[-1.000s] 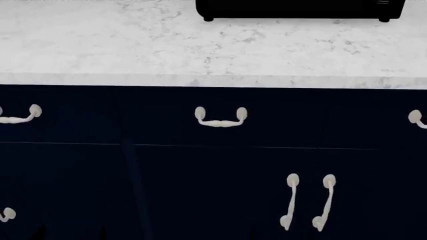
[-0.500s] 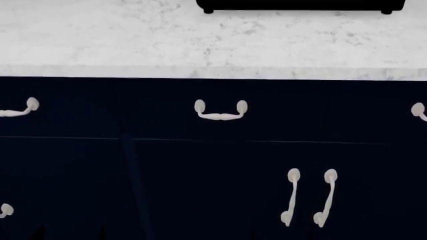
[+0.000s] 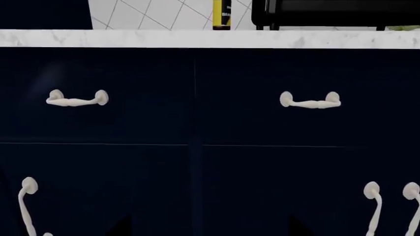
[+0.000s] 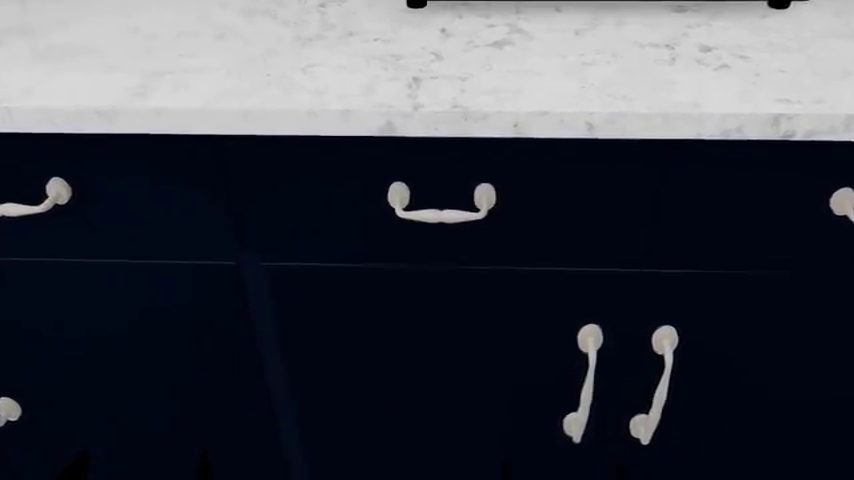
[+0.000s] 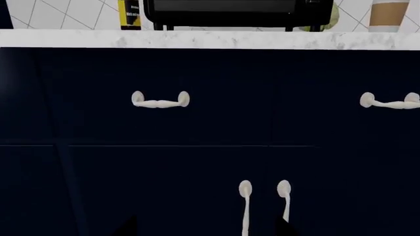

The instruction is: Close the oven door

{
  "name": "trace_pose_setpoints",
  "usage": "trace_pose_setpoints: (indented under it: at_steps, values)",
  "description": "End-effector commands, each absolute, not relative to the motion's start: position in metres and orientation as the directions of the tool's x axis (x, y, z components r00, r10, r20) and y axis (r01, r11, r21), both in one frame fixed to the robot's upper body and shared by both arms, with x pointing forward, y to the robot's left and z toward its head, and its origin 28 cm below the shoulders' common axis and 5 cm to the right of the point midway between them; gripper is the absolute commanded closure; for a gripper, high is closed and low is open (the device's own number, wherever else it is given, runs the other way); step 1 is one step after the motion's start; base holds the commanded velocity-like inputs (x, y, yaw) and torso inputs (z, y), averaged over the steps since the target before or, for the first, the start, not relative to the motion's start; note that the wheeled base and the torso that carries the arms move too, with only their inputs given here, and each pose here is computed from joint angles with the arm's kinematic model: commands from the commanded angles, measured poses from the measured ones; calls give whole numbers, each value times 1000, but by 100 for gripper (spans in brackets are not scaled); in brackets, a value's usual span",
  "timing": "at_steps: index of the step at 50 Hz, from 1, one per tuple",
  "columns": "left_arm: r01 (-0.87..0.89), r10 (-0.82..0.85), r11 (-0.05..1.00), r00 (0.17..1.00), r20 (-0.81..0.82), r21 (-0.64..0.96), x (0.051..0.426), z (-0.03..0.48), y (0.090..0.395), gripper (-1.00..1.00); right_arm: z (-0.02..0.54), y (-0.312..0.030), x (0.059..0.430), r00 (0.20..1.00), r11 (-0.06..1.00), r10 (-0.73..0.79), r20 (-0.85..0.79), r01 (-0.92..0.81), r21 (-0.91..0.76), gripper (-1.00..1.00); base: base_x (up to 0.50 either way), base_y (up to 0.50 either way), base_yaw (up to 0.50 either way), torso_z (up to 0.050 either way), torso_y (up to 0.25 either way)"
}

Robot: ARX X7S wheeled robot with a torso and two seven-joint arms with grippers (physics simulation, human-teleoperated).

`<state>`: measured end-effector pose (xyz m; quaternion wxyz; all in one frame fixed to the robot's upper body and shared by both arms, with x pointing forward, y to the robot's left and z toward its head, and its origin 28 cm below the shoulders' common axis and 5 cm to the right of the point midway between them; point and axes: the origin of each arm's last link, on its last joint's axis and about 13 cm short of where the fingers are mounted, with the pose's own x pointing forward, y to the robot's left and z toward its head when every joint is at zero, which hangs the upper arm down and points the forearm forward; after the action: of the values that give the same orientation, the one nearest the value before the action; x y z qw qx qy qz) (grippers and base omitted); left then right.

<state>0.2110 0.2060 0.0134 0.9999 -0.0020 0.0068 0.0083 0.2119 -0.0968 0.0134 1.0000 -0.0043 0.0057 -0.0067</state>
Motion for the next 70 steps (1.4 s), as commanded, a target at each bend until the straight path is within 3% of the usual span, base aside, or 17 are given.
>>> trace_pose_setpoints:
  at_steps: [1,70]
  values:
    - [-16,16,1000,1000,-14,-3,211,13,206,-100,14,-97,212,1000,1000,-14,-13,13,-9,-100,0,0,0,-31,0]
    - [-16,16,1000,1000,-20,8,211,13,206,-100,13,-97,212,1000,1000,-19,-22,19,-8,-100,0,0,0,-37,0]
